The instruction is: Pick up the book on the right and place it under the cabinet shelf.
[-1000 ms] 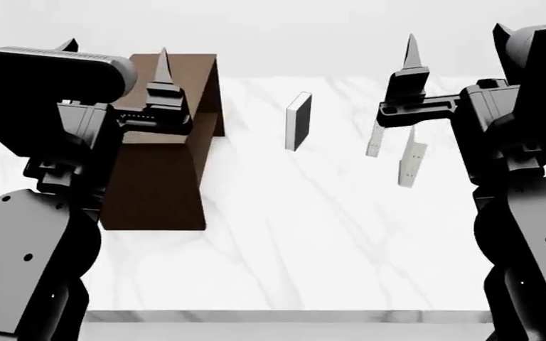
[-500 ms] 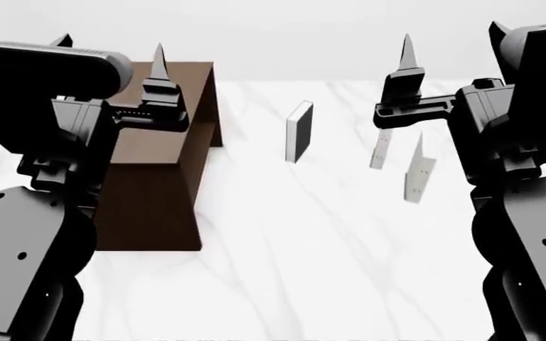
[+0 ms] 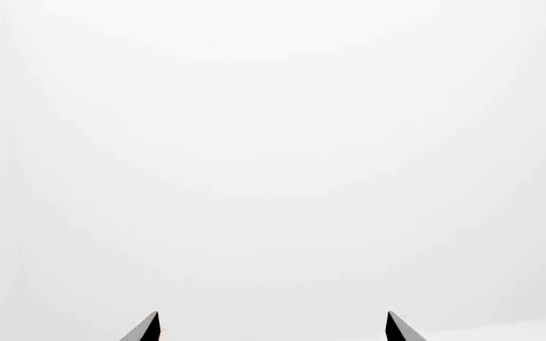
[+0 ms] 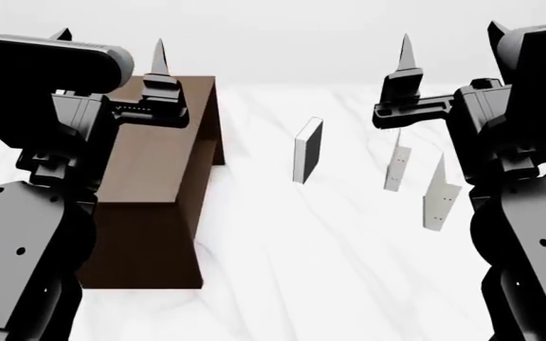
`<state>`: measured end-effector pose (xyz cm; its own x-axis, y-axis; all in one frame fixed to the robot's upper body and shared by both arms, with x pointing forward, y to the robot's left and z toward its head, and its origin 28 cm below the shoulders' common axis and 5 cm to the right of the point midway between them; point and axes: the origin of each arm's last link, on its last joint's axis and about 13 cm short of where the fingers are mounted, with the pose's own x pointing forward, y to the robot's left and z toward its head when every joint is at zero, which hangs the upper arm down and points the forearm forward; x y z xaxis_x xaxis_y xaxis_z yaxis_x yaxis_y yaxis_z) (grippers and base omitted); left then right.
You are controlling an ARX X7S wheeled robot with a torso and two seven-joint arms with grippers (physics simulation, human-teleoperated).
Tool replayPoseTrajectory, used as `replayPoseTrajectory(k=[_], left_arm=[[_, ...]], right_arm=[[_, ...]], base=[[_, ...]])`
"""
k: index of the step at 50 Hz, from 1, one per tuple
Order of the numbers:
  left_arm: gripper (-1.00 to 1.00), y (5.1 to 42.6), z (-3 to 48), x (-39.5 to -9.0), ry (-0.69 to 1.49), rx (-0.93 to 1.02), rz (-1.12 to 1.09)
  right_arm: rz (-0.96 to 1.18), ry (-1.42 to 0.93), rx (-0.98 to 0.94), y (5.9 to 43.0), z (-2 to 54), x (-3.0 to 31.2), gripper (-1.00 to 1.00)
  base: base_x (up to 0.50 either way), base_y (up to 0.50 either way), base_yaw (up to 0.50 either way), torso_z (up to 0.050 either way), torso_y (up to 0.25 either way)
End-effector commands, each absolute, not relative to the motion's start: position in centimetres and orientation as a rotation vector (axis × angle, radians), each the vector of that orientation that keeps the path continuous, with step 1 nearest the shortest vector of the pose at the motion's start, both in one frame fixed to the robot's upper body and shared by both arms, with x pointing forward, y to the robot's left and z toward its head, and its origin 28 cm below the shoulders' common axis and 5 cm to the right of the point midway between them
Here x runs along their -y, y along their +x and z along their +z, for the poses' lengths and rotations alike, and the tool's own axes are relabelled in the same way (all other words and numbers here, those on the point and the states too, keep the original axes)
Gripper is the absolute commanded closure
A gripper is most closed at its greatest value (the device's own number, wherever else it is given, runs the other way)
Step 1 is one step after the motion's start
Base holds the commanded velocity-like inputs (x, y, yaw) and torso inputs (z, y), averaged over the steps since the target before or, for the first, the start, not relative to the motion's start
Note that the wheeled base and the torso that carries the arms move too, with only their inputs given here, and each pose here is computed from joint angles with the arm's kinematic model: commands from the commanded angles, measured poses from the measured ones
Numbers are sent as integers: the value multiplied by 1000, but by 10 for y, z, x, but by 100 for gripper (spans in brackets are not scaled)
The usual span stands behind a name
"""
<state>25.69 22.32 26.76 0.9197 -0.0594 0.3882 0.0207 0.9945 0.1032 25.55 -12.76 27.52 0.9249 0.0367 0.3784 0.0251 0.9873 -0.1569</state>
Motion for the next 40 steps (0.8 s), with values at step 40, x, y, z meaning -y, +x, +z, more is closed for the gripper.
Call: replayPoseTrajectory(k=[40], left_arm=[[-100, 254, 272, -225, 101, 416, -36]], right_arm=[[5, -151, 381, 254, 274, 127, -100]], base=[[260, 84, 0, 0, 1]])
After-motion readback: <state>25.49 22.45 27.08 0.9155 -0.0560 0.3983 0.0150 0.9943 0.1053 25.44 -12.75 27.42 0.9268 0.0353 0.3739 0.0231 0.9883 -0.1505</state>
